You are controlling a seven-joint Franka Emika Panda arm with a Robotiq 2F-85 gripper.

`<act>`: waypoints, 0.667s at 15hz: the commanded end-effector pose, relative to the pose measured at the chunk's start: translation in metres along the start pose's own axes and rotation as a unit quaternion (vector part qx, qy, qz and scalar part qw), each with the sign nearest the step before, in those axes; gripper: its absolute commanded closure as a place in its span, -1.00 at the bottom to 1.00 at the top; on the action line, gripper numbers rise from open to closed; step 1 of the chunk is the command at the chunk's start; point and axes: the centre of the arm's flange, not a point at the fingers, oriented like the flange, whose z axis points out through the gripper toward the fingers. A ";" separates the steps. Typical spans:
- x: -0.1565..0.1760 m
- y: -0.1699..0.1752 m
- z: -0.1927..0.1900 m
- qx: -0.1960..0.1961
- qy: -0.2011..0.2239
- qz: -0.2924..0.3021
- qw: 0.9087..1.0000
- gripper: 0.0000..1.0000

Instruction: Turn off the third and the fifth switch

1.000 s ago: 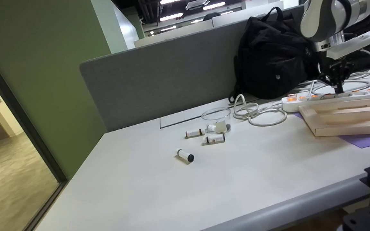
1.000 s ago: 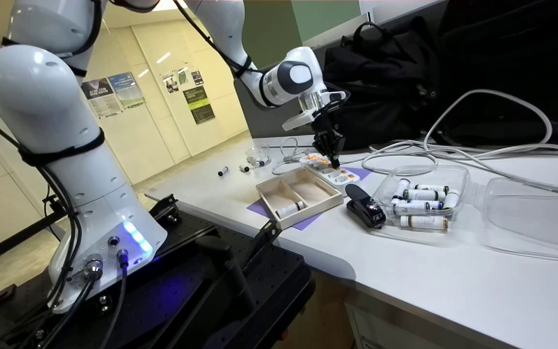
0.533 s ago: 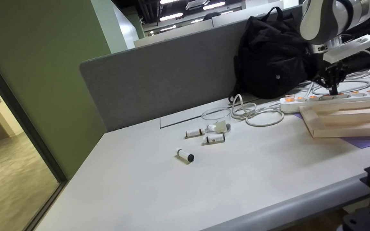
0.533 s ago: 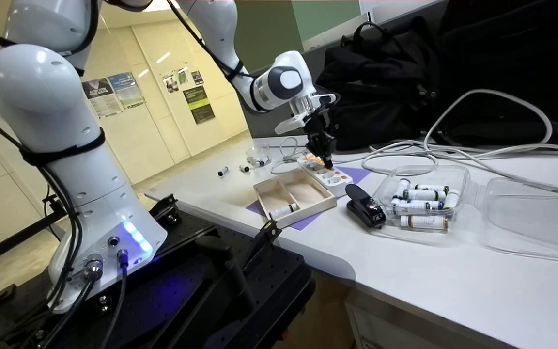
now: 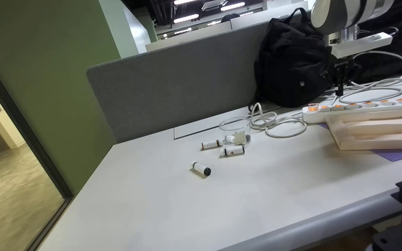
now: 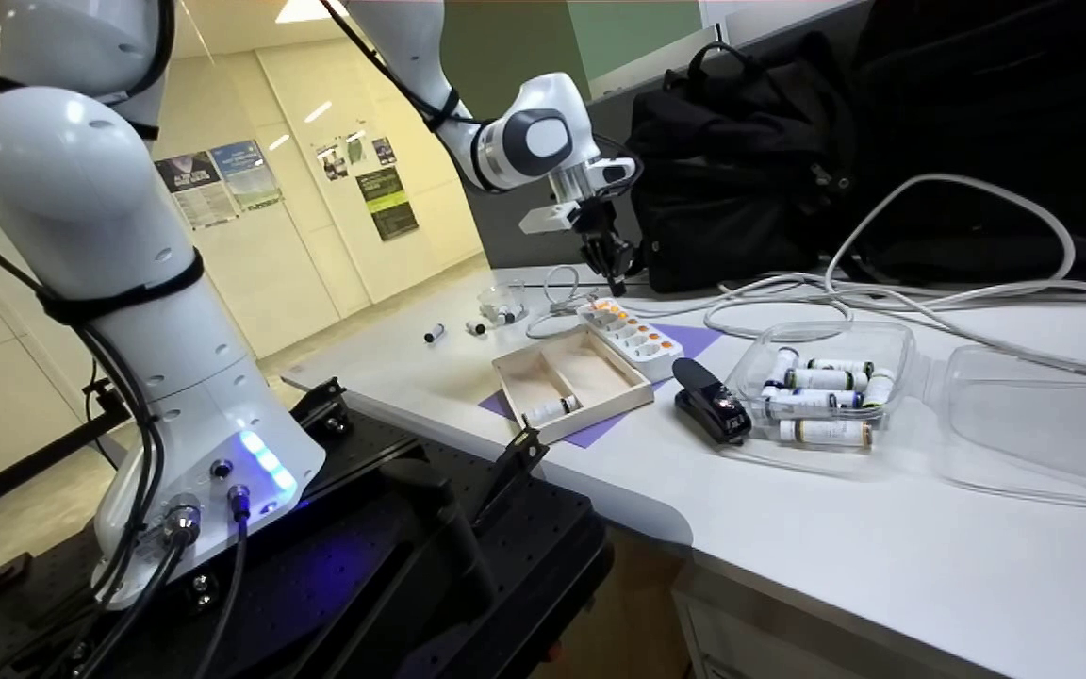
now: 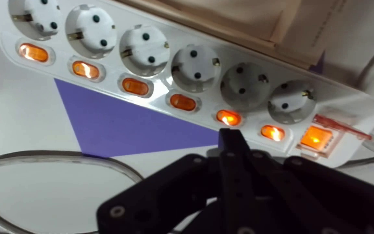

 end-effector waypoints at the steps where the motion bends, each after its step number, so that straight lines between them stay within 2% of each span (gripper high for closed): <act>1: 0.003 0.001 -0.008 0.022 0.005 0.027 0.999 1.00; 10: 0.010 0.015 0.009 0.024 -0.005 0.056 0.998 1.00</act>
